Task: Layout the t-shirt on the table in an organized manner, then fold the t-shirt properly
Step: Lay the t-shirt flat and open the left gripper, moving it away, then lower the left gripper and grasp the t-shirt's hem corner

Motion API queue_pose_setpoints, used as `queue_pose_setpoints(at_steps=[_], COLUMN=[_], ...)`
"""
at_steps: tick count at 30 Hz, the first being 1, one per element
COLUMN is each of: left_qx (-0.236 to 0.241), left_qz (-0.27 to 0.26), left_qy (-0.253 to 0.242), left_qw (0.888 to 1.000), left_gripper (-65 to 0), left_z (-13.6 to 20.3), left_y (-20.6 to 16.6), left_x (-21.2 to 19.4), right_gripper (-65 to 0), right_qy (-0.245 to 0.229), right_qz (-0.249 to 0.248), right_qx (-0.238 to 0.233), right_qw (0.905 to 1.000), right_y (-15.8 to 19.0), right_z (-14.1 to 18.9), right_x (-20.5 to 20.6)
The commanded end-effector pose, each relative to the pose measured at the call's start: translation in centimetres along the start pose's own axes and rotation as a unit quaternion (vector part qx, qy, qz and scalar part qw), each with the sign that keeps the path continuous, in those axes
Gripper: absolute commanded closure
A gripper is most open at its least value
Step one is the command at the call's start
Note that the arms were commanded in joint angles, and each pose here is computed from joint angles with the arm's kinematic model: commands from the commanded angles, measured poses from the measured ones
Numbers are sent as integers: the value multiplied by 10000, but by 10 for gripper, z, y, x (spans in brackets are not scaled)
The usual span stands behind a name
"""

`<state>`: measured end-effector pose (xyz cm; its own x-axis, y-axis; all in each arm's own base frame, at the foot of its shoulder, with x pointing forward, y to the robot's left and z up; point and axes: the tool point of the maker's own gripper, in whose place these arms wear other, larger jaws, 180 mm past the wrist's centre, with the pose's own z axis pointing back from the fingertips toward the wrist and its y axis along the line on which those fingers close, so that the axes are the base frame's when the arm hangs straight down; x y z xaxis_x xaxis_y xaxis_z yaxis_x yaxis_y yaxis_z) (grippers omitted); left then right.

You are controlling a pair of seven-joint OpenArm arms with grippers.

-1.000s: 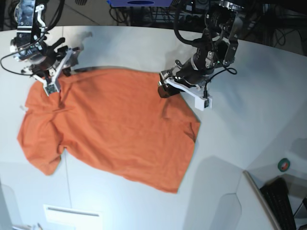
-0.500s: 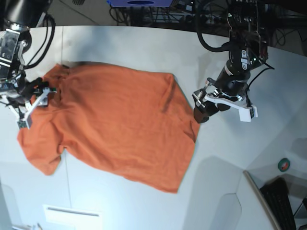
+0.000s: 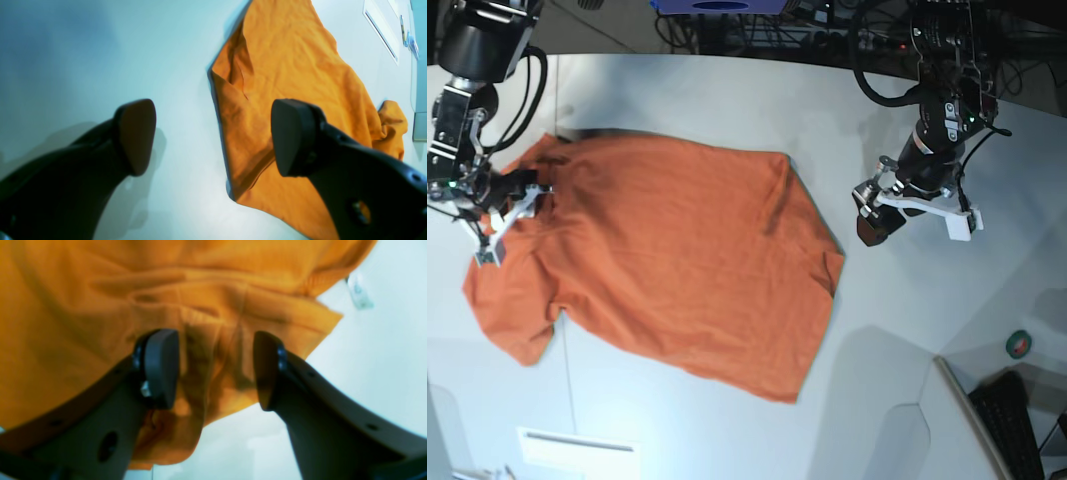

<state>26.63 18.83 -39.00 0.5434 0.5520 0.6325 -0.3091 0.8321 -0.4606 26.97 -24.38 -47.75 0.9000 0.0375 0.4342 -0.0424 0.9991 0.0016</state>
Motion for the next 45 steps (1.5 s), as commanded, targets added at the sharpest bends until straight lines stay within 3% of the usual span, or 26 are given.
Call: queue_pose_setpoints(at_steps=[1,4,8,12,15,17,21,24,31,37,45], left_qx=[-92,-85,-372,-869,-1258,-1172,-507,-219,186,193,53], left_qz=[-30,-15,-197,-400,-596,-545,-390,-417,-406,-418,-471], left_qy=[-177,-165,84,312,497,570,848,1044,1398,1394,2072], left_qw=[9998,9998,9991,9949,9890,9900,9943,9934,9892,9892,9772], left_gripper=[-510,-510,-489,-308,-219,-232,-375,-434,-443,-436,-436], left_z=[0,-1,-7,-14,-17,-22,-39,-46,-46,-46,-41], left_y=[-5,-4,-29,-72,-108,-120,-116,-115,-114,-113,-128], left_x=[11,11,-6,-22,-36,-39,-54,-68,-82,-81,-88], right_gripper=[-225,0,0,0,0,0,0,0,0,0,0], right_qy=[-248,-217,-282,-408,-441,-434,-429,-428,-421,-421,-422], right_qz=[16,16,-5,107,187,191,168,177,172,168,168], right_qx=[-71,-71,-189,-314,-351,-344,-365,-378,-371,-364,-351], right_qw=[9997,9997,9994,9986,9982,9983,9983,9982,9983,9983,9984], right_y=[-7,-7,-13,-7,-4,-4,-6,-7,-7,-6,-5], right_z=[5,5,16,36,43,42,43,43,43,43,42], right_x=[18,17,13,14,11,11,10,10,9,9,9])
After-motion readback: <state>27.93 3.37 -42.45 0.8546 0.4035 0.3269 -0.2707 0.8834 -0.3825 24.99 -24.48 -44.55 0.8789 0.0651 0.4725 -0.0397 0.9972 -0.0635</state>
